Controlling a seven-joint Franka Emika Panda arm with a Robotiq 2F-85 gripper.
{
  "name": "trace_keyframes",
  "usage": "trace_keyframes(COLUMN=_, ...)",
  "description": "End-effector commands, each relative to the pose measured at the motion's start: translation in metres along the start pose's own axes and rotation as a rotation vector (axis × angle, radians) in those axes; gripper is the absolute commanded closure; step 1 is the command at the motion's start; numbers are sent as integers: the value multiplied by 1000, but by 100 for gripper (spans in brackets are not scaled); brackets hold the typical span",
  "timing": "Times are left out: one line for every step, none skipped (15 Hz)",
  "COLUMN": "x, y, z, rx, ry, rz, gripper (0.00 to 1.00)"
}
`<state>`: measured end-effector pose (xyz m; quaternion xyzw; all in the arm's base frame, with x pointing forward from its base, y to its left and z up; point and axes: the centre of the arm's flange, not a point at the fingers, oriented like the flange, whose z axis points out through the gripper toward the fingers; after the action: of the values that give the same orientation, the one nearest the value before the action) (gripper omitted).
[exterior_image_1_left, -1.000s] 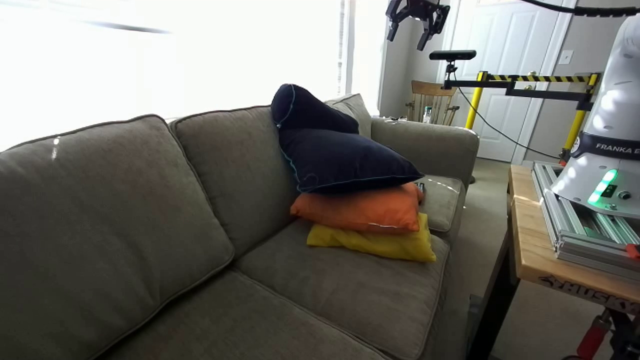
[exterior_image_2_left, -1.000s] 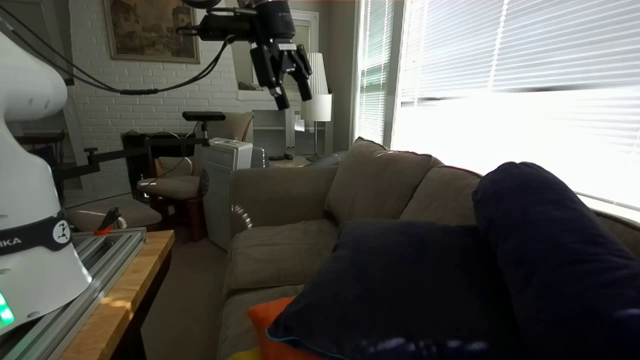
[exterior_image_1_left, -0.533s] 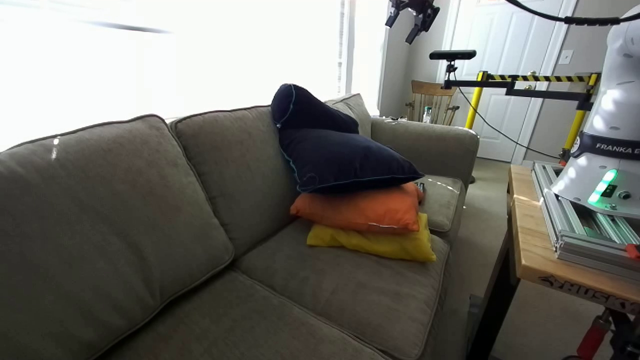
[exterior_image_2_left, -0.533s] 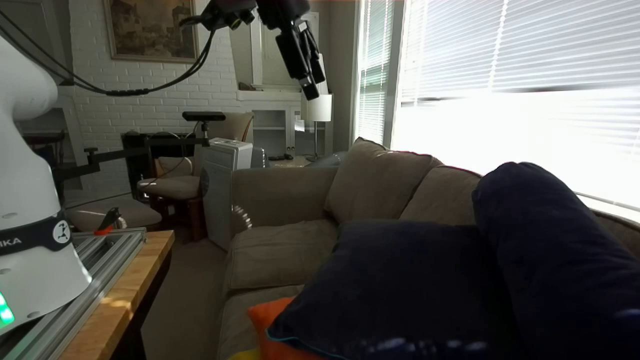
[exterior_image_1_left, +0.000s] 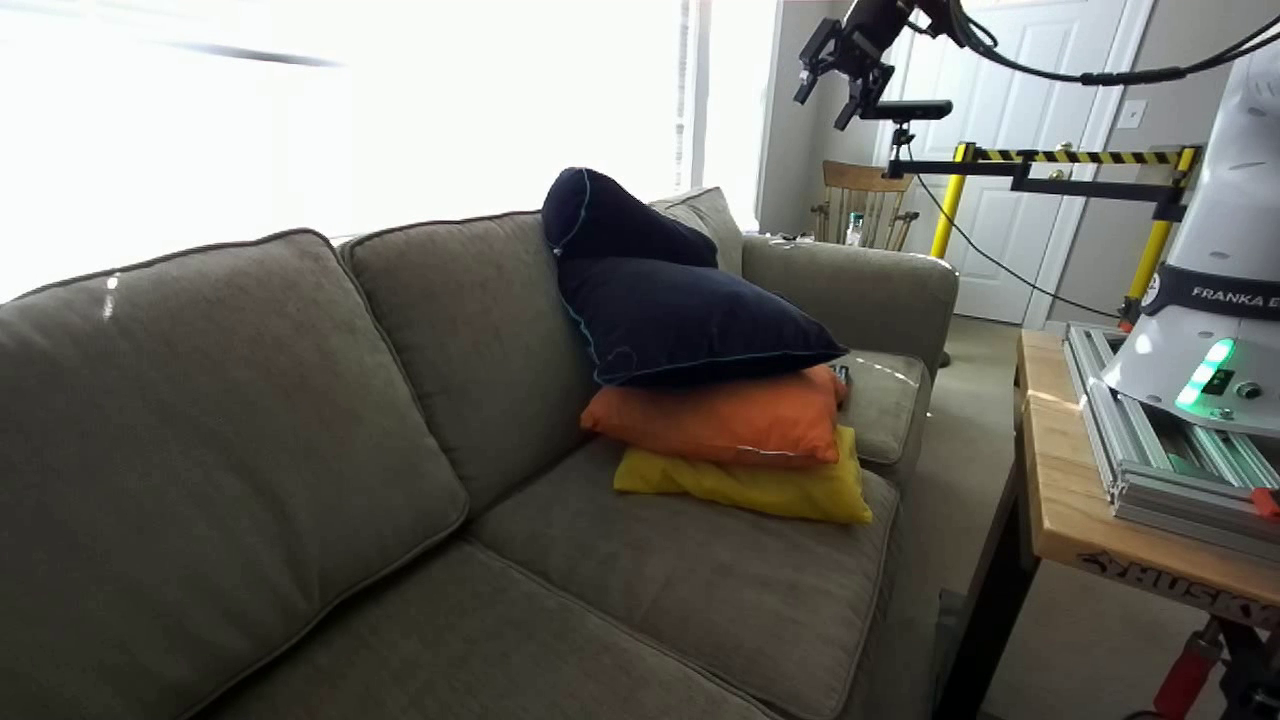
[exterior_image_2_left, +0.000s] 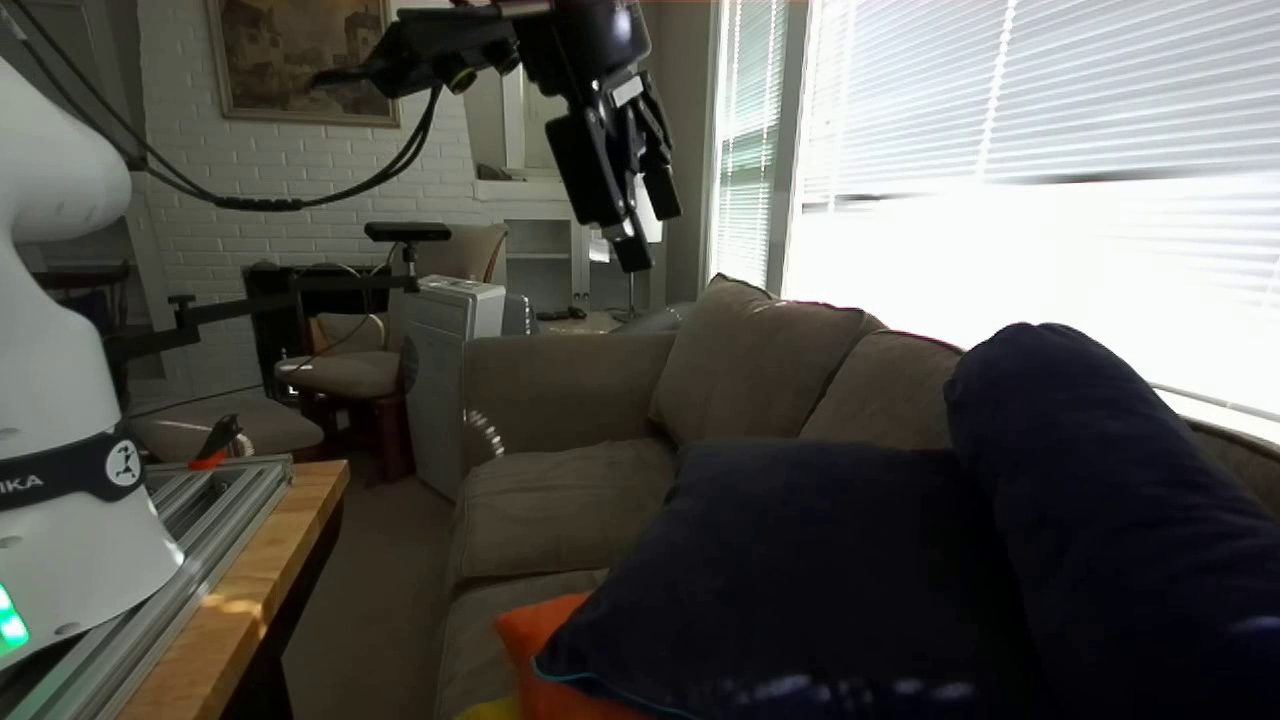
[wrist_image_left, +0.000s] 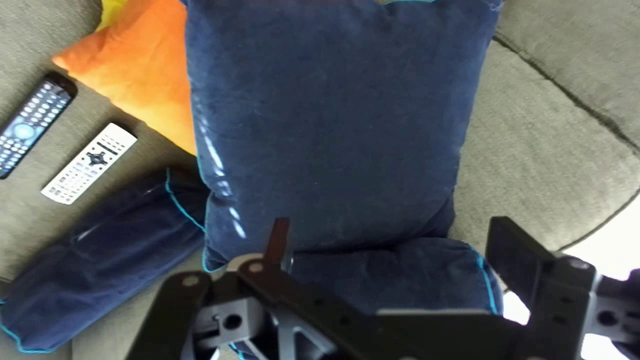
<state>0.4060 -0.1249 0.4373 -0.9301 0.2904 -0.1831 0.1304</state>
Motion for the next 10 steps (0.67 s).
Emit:
trace_keyframes(x=23, y=30, z=25, rx=-74, ry=25, rz=40, gripper=0)
trace_keyframes(x=25, y=39, z=32, rx=-86, ry=39, rz=53, gripper=0)
trace_keyframes(x=26, y=47, z=39, rx=-86, ry=36, rz=63, gripper=0)
trace_keyframes(x=28, y=55, z=45, rx=-94, ry=40, rz=77, gripper=0)
trace_keyframes(x=29, y=62, z=49, rx=-101, ry=48, rz=86, gripper=0)
trace_keyframes(x=33, y=72, z=56, rx=-84, ry=33, rz=110, gripper=0)
trace_keyframes(x=36, y=80, z=61, rx=-82, ry=28, rz=124, gripper=0)
trace_keyframes(x=40, y=91, z=65, rx=-109, ry=18, rz=135, gripper=0)
trace_keyframes(x=43, y=103, z=70, rx=-149, ry=10, rz=154, gripper=0)
trace_keyframes(x=47, y=116, z=73, rx=-184, ry=2, rz=175, gripper=0)
